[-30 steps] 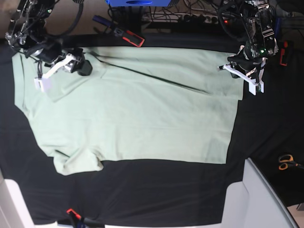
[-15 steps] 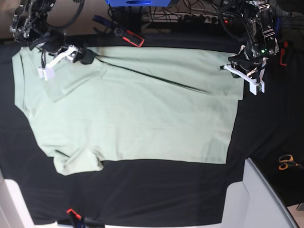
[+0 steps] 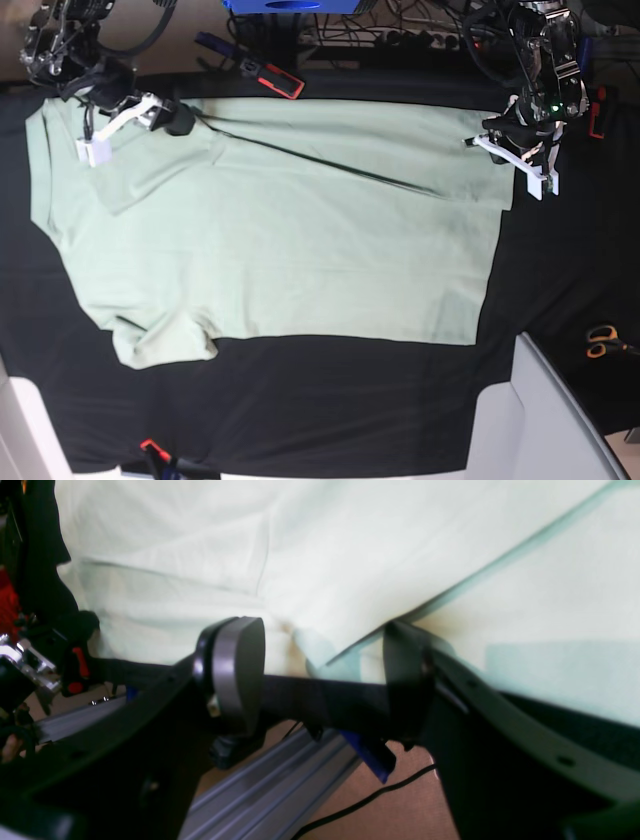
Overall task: Fold the T-shirt properly
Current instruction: 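Hold the shoulder edge with the right gripper, adjusting its grip, then drag the grasped fabric with the right gripper toward the shirt's sleeve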
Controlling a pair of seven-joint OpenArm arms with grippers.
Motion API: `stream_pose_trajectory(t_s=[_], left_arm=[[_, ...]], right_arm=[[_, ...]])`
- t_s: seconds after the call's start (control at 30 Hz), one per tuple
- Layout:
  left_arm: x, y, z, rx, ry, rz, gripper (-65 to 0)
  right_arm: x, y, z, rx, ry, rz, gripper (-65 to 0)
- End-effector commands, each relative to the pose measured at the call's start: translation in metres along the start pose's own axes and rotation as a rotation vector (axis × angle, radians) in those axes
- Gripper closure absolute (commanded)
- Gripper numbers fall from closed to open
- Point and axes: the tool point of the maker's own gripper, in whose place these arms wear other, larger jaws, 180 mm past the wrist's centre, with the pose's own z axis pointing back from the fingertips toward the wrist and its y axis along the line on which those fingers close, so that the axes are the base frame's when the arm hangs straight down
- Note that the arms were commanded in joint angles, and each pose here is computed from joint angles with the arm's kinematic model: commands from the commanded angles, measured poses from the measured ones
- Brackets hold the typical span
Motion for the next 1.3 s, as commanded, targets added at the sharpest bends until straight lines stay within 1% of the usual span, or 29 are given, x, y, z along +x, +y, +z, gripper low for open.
stream_pose_trajectory(t_s=[0.0, 0.1, 0.33, 0.4, 0.5, 0.57, 0.63, 0.77, 0.93, 1.0, 1.07, 1.13, 1.27], left_arm=[[0.001, 0.012, 0.002, 0.038, 0.007, -0.011, 0.0], [0.001, 0.012, 0.002, 0.038, 0.007, -0.011, 0.0], [0.002, 0.012, 0.002, 0.039, 0.005, -0.009, 0.0], [0.002, 0.012, 0.002, 0.039, 0.005, -0.009, 0.0], [0.002, 0.012, 0.002, 0.039, 0.005, -0.009, 0.0], [0.002, 0.012, 0.002, 0.038, 0.004, -0.009, 0.0], [0.002, 0.012, 0.002, 0.038, 0.004, -0.009, 0.0], [0.002, 0.012, 0.002, 0.038, 0.004, -0.009, 0.0], [0.002, 0.012, 0.002, 0.038, 0.004, -0.007, 0.0], [0.002, 0.012, 0.002, 0.038, 0.004, -0.007, 0.0], [0.002, 0.012, 0.002, 0.038, 0.004, -0.007, 0.0], [0.002, 0.012, 0.002, 0.038, 0.004, -0.007, 0.0], [0.002, 0.012, 0.002, 0.038, 0.004, -0.007, 0.0]], right_arm=[[0.008, 0.004, 0.001, 0.016, -0.028, 0.011, -34.7], [0.013, 0.006, -0.001, 0.022, -0.035, 0.014, -34.5], [0.006, 0.004, -0.013, 0.038, -0.009, -0.029, -33.5], [0.004, 0.003, -0.014, 0.039, -0.004, -0.033, -27.1], [0.007, 0.005, -0.014, 0.042, -0.007, -0.03, -12.9], [0.008, 0.005, -0.015, 0.044, -0.009, -0.028, -5.2], [0.01, 0.005, -0.015, 0.044, -0.011, -0.026, -1.5], [0.017, 0.01, -0.016, 0.053, -0.015, -0.014, -0.3], [0.031, 0.019, -0.021, 0.073, 0.006, 0.012, -0.3], [0.04, 0.023, -0.023, 0.08, -0.003, 0.018, -0.3], [0.05, 0.022, -0.024, 0.065, -0.017, -0.008, -0.3], [0.061, 0.021, -0.024, 0.057, -0.031, -0.011, -0.3], [0.08, 0.028, -0.025, 0.067, -0.061, 0.003, -0.3]])
